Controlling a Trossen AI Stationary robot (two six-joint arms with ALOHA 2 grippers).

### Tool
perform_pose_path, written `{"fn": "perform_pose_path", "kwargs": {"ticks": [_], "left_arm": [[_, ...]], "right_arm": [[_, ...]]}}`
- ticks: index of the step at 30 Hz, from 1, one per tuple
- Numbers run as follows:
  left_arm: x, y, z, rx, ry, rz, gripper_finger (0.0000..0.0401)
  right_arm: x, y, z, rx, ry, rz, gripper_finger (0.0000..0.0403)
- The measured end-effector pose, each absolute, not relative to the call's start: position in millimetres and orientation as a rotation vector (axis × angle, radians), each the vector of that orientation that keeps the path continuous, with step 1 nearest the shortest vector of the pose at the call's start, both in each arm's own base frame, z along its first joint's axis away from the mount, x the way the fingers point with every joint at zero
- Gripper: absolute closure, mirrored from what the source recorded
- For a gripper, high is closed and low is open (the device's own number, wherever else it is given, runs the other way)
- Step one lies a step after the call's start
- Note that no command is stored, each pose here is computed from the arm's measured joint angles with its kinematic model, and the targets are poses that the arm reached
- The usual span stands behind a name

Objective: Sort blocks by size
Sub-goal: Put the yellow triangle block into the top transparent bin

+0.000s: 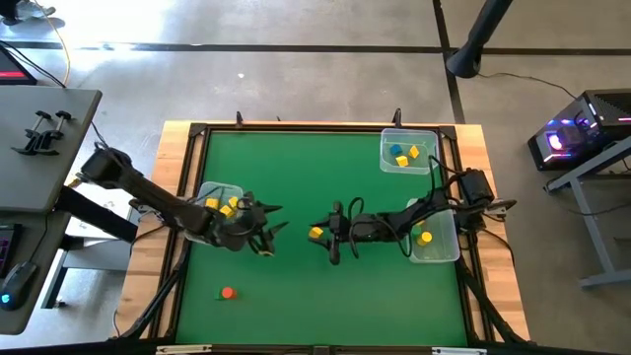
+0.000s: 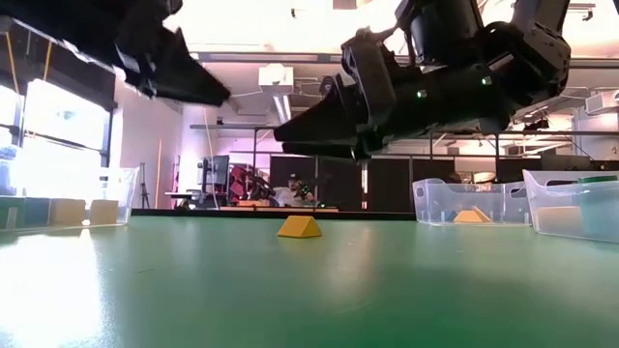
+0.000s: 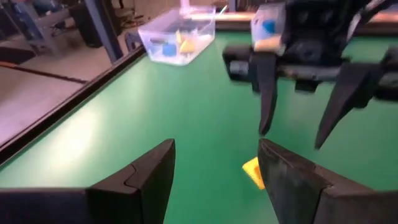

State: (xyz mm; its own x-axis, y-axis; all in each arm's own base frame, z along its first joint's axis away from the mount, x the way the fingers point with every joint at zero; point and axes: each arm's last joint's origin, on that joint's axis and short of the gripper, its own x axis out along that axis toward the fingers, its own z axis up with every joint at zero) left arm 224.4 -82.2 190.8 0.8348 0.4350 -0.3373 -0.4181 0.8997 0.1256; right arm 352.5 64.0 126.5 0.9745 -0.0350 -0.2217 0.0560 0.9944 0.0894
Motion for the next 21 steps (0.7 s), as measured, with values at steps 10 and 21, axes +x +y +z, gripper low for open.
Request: {"fn": "perform_pose_path", "kwargs": {"ticks": [10, 21], "left_arm": [[238.5, -78.8, 163.9, 0.062, 0.444, 0.477, 0.0186], [239.6, -76.7, 163.4, 0.054, 0.451, 0.470, 0.0186]], "right_arm": [[350.5, 37.4, 107.9, -0.044, 0.430, 0.055, 0.0203], [350.2, 11.8, 98.1, -0.086, 0.478, 0.222, 0.0203]]}}
